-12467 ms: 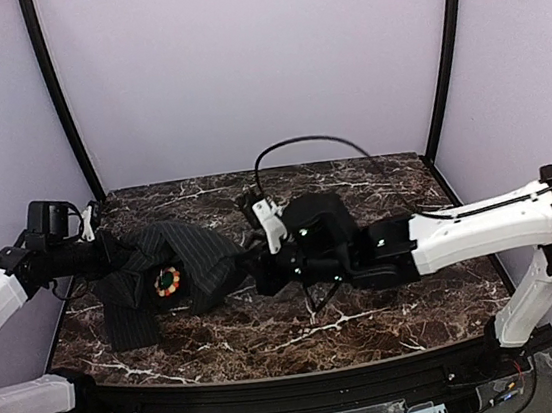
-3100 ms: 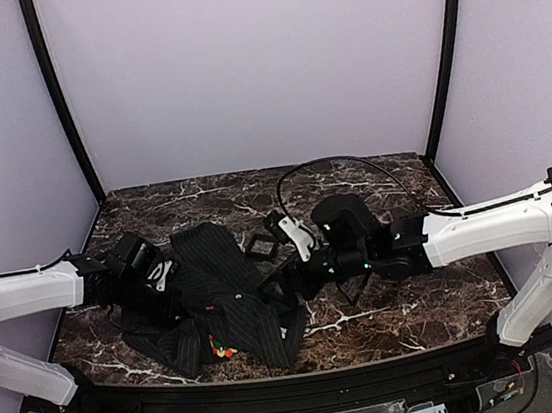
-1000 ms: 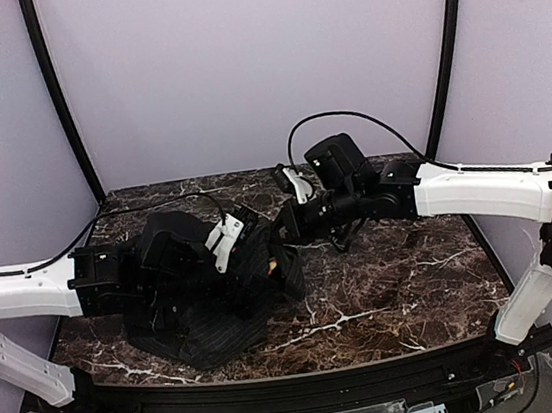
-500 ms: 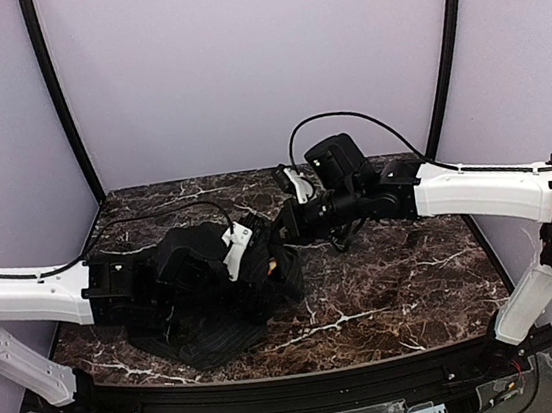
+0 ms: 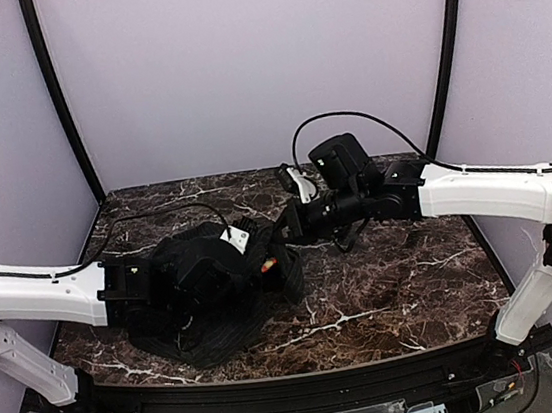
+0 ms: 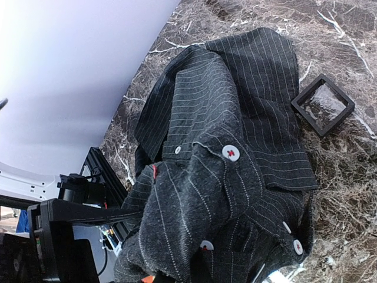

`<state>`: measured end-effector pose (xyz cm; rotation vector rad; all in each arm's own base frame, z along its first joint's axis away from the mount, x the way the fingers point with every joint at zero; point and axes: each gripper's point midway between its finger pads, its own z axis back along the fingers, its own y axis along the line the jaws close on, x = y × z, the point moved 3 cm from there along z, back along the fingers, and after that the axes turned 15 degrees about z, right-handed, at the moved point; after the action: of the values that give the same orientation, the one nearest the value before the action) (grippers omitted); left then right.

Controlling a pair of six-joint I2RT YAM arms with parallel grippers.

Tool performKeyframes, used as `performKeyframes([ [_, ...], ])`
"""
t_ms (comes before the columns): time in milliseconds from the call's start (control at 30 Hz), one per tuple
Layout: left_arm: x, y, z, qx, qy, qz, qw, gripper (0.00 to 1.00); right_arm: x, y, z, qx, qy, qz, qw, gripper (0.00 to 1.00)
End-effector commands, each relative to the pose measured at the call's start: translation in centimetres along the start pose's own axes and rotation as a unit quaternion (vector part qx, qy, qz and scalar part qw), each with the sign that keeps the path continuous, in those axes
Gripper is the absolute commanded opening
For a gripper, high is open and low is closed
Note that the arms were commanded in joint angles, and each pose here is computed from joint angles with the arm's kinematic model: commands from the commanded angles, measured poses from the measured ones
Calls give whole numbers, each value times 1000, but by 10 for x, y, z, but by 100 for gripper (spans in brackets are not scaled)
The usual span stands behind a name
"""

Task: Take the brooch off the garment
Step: Adjust the crumpled clothing at the center of the board.

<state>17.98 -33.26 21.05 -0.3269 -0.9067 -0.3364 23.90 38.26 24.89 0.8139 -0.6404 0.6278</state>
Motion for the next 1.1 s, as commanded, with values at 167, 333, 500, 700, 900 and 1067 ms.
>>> performKeyframes([
  [167, 24, -7, 8, -26, -32, -13, 999, 17, 4, 5, 10, 18, -14, 12, 1000, 0],
  [333, 27, -3, 16, -103, -2, 6, 995, 2, -3, 4, 19, 19, -8, 28, 999, 0],
  [500, 20, -11, 35, -239, 58, 5, 969, 1, -12, -1, 32, 12, -6, 58, 998, 7],
  [700, 32, -6, 55, -346, 103, 35, 932, 1, -14, 3, 64, 5, -30, 115, 993, 59],
  [900, 36, 10, 45, -364, 153, 117, 911, 1, -9, 21, 114, 20, -112, 140, 984, 88],
  [1067, 34, 12, 33, -387, 184, 182, 885, 1, -16, 37, 119, 66, -143, 120, 980, 76],
])
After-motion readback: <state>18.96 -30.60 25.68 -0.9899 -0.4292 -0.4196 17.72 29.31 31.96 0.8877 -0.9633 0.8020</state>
